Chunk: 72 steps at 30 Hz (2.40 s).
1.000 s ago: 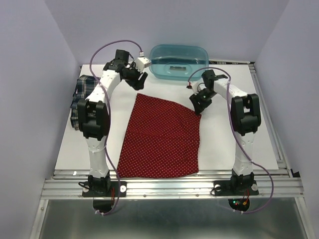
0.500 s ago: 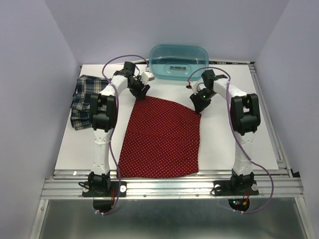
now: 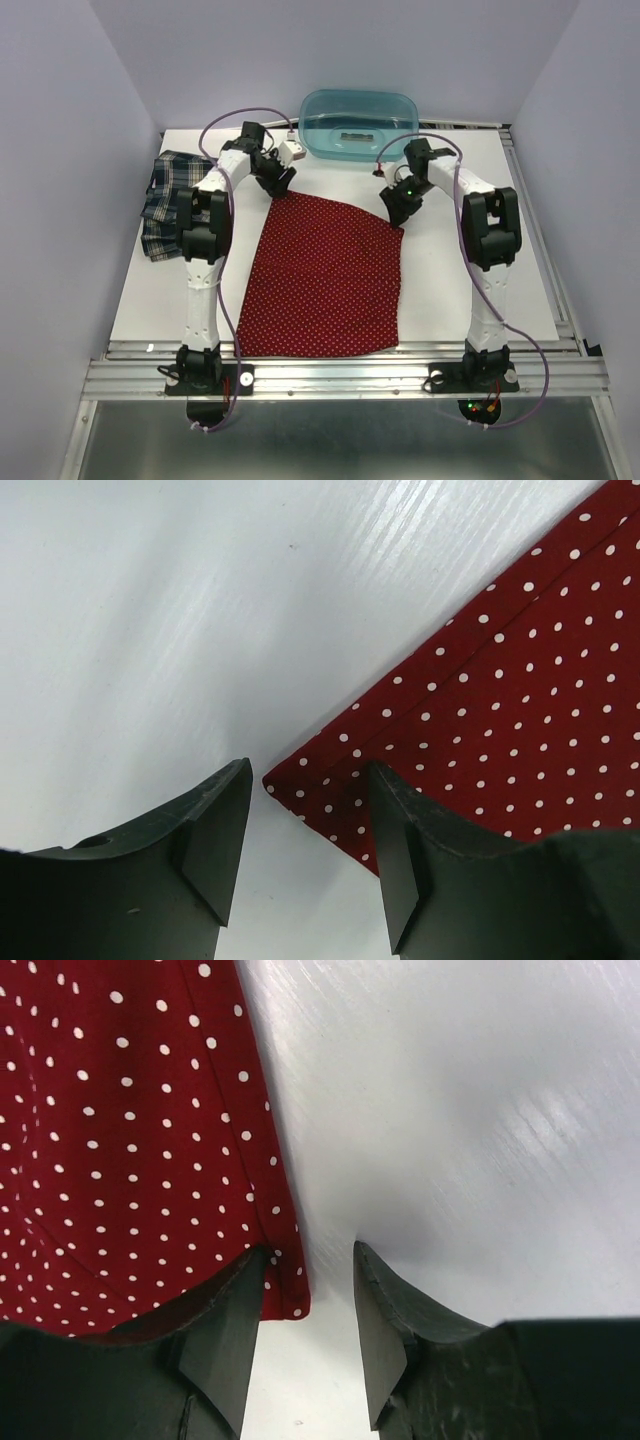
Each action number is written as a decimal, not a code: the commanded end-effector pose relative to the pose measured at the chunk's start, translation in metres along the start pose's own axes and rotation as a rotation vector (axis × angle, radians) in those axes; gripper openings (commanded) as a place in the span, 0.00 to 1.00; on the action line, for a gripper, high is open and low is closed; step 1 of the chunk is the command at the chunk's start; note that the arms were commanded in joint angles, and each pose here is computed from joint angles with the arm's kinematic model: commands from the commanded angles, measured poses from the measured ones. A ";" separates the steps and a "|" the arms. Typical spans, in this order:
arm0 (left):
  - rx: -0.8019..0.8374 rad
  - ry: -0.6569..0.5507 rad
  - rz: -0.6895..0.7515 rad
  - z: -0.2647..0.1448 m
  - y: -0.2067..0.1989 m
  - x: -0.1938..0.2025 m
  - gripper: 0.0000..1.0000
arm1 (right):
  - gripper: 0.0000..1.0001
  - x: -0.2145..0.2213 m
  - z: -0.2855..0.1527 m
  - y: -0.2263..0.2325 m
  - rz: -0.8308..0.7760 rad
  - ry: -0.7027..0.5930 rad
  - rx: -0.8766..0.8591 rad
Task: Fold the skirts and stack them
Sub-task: Fold the skirt
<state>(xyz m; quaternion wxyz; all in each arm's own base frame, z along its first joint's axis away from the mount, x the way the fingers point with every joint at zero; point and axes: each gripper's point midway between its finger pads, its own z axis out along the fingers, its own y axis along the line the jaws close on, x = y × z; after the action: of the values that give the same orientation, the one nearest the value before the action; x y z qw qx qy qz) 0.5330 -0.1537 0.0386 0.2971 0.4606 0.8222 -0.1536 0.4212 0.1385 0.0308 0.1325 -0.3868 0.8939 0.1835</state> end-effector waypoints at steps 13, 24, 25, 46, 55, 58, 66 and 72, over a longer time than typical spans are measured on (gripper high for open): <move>-0.037 -0.099 0.103 -0.022 0.019 -0.042 0.61 | 0.51 -0.004 -0.010 0.022 -0.003 0.025 -0.143; 0.015 -0.009 0.126 -0.003 0.012 -0.010 0.61 | 0.49 0.027 0.014 0.025 0.014 0.102 -0.177; 0.021 -0.001 0.123 0.000 0.011 -0.007 0.61 | 0.47 0.027 0.015 0.023 0.012 0.102 -0.170; -0.232 -0.113 0.149 -0.049 0.073 -0.070 0.00 | 0.01 -0.038 -0.021 -0.049 0.013 -0.055 0.195; -0.350 -0.270 0.231 -0.127 0.071 -0.130 0.00 | 0.01 -0.093 -0.094 -0.065 -0.029 -0.250 0.345; -0.295 -0.245 0.233 -0.132 0.047 -0.112 0.00 | 0.01 -0.088 -0.103 -0.044 -0.058 -0.265 0.291; -0.226 -0.204 0.238 -0.160 -0.024 -0.065 0.00 | 0.01 -0.041 -0.095 -0.012 -0.091 -0.211 0.237; -0.178 -0.131 0.216 -0.152 -0.073 0.000 0.00 | 0.01 0.002 -0.061 0.034 -0.107 -0.124 0.152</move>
<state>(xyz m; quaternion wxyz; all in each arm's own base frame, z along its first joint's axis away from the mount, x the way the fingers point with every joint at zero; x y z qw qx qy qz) 0.4423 -0.1268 0.1700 0.4132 0.5023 0.7540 -0.0917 0.4154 0.1272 0.1078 0.2446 -0.3919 0.8772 0.1307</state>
